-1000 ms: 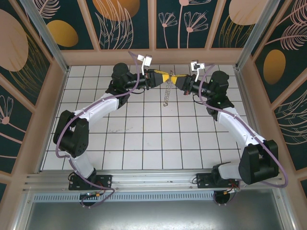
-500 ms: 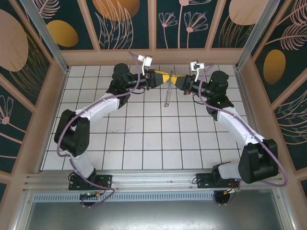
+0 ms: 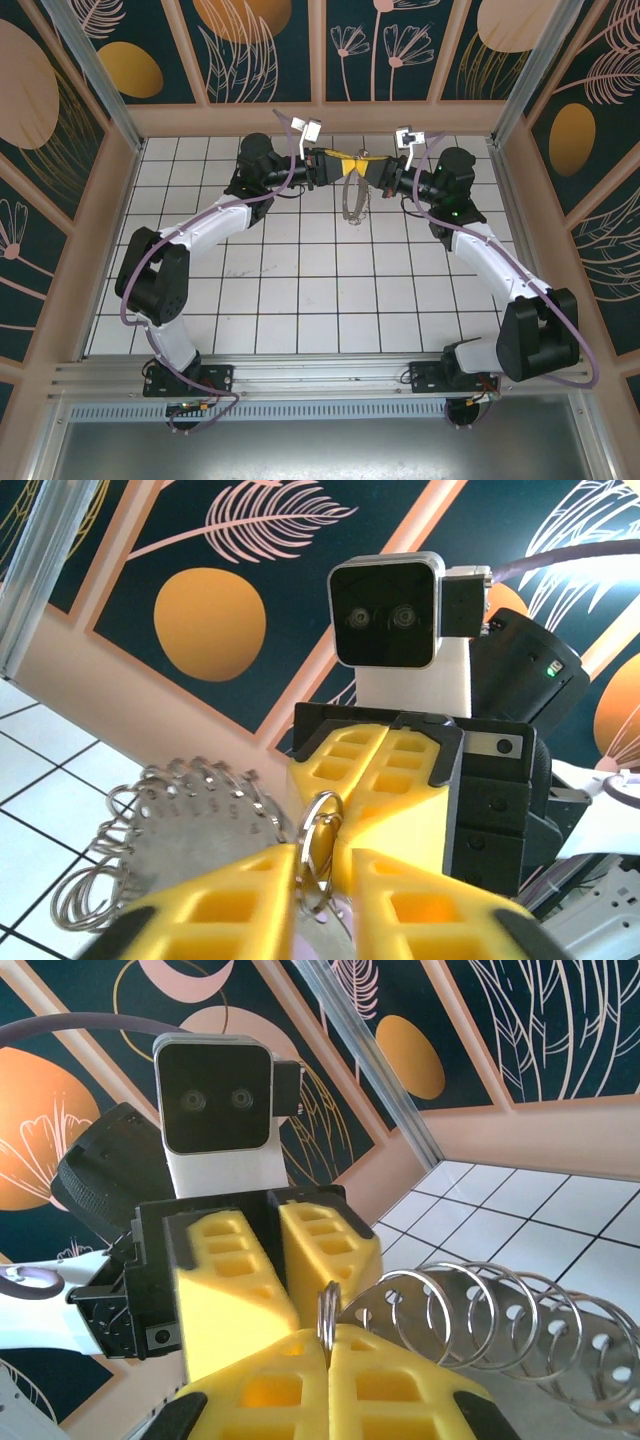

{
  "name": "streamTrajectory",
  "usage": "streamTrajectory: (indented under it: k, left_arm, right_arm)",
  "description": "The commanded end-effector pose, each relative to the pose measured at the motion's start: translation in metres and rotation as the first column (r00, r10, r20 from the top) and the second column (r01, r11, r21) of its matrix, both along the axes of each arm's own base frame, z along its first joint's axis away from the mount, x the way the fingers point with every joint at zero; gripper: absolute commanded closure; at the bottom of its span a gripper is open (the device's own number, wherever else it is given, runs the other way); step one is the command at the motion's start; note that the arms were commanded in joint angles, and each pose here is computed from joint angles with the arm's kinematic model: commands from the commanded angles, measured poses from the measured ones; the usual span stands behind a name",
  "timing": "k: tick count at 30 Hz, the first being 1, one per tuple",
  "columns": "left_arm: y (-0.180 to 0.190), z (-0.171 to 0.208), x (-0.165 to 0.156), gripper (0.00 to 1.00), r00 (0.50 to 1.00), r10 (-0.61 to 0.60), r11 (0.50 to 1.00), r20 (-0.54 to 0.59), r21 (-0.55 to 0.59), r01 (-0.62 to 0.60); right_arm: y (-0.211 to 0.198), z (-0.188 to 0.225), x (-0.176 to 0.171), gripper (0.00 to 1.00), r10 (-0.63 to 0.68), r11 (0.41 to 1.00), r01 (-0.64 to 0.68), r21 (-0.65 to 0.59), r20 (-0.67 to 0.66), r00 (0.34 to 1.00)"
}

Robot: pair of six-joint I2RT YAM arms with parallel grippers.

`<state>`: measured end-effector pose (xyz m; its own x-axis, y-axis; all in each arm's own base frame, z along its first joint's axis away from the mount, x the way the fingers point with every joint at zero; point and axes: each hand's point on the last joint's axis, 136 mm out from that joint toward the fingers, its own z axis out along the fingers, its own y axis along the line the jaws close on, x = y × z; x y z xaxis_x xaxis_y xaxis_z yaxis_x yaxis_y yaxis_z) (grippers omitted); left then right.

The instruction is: Put the keys on the keyring

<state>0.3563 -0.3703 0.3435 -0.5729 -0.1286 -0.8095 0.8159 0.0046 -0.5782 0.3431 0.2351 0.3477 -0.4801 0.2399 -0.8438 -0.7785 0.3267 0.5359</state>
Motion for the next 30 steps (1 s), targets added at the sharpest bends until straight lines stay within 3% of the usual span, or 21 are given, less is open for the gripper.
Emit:
streamTrajectory:
  k: [1, 4, 7, 11, 14, 18, 30]
  left_arm:
    - [-0.006, 0.009, -0.010, 0.88, 0.998, -0.045, 0.999, 0.046, -0.011, 0.045]
    - [-0.006, 0.010, -0.011, 1.00, 0.998, -0.042, 0.999, 0.050, -0.015, 0.043]
    - [-0.005, 0.014, -0.011, 1.00, 0.998, -0.035, 0.999, 0.060, -0.024, 0.036]
    - [-0.004, 0.016, -0.012, 1.00, 0.997, -0.032, 0.999, 0.070, -0.029, 0.034]
    - [-0.003, 0.018, -0.013, 1.00, 0.997, -0.032, 0.999, 0.076, -0.029, 0.034]
    - [-0.003, 0.018, -0.014, 1.00, 0.997, -0.030, 0.999, 0.076, -0.024, 0.032]
    - [-0.003, 0.020, -0.013, 1.00, 0.996, -0.029, 0.999, 0.081, -0.027, 0.032]
  right_arm:
    - [0.002, 0.028, -0.004, 1.00, 0.010, 1.000, -0.012, 0.021, 0.097, 0.995]
    - [0.002, 0.028, -0.005, 1.00, 0.011, 1.000, -0.013, 0.019, 0.096, 0.995]
    - [0.001, 0.028, -0.005, 1.00, 0.011, 1.000, -0.013, 0.014, 0.096, 0.995]
    - [-0.009, 0.035, -0.005, 0.70, -0.017, 1.000, 0.015, 0.027, 0.105, 0.994]
    - [-0.025, 0.043, -0.005, 0.59, -0.065, 0.997, 0.060, 0.050, 0.114, 0.991]
    - [-0.035, 0.051, -0.012, 0.57, -0.081, 0.995, 0.073, 0.069, 0.126, 0.989]
    - [-0.005, 0.052, -0.027, 0.62, 0.067, 0.994, -0.076, 0.083, 0.114, 0.991]
